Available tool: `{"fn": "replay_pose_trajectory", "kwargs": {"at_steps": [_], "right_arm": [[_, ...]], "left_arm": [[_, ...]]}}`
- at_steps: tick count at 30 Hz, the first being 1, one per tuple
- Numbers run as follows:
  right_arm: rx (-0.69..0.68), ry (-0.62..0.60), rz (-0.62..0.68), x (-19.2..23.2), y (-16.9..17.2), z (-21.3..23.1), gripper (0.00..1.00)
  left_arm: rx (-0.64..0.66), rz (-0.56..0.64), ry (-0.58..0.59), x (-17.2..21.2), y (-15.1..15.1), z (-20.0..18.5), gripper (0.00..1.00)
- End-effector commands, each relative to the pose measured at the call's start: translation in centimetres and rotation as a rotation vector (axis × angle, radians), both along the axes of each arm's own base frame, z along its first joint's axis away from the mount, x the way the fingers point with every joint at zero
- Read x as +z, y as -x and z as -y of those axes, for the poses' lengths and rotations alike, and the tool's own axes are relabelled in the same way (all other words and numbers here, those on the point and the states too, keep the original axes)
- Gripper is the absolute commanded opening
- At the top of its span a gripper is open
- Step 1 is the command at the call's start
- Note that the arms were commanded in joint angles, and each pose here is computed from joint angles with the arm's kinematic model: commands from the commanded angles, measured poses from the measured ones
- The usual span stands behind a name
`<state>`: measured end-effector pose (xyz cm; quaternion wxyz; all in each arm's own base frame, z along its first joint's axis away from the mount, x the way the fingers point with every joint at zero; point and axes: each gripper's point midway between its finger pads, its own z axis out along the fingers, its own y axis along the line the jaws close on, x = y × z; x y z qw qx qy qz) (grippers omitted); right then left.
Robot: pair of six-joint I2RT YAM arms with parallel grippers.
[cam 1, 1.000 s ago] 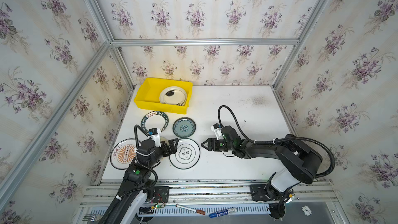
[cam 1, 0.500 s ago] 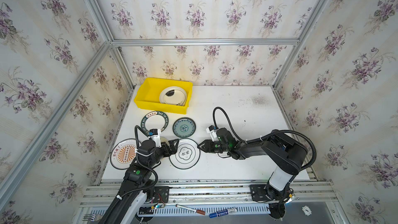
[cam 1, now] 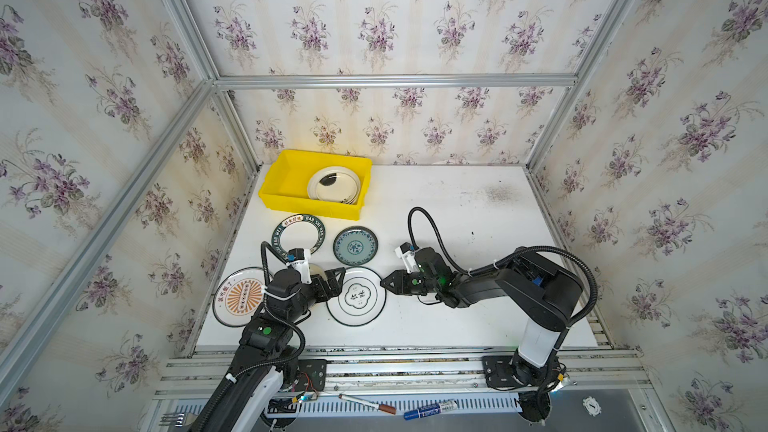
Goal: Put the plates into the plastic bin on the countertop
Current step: 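Grip the rim of the white green-ringed character plate with the right gripper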
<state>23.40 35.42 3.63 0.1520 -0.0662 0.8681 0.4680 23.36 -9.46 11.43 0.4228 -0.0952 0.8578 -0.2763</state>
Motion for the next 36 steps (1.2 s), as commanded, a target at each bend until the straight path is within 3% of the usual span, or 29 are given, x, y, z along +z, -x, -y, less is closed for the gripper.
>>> {"fn": "replay_pose_trajectory", "kwargs": {"at_steps": [1, 12, 24, 36], "right_arm": [[0.0, -0.035, 0.039, 1.2, -0.7, -0.8, 0.29], [0.01, -0.03, 0.036, 0.9, -0.8, -1.4, 0.18], [0.01, 0.01, 0.034, 0.3, -0.6, -1.0, 0.26], [0.034, 0.078, 0.048, -0.6, -0.1, -0.9, 0.25]], "left_arm": [[0.015, 0.027, 0.009, 0.6, -0.4, -0.1, 1.0], [0.003, -0.002, 0.004, -0.2, -0.5, 0.1, 1.0], [0.004, 0.002, 0.004, -0.1, -0.5, 0.1, 1.0], [0.003, 0.011, -0.005, 0.0, -0.7, 0.1, 1.0]]}}
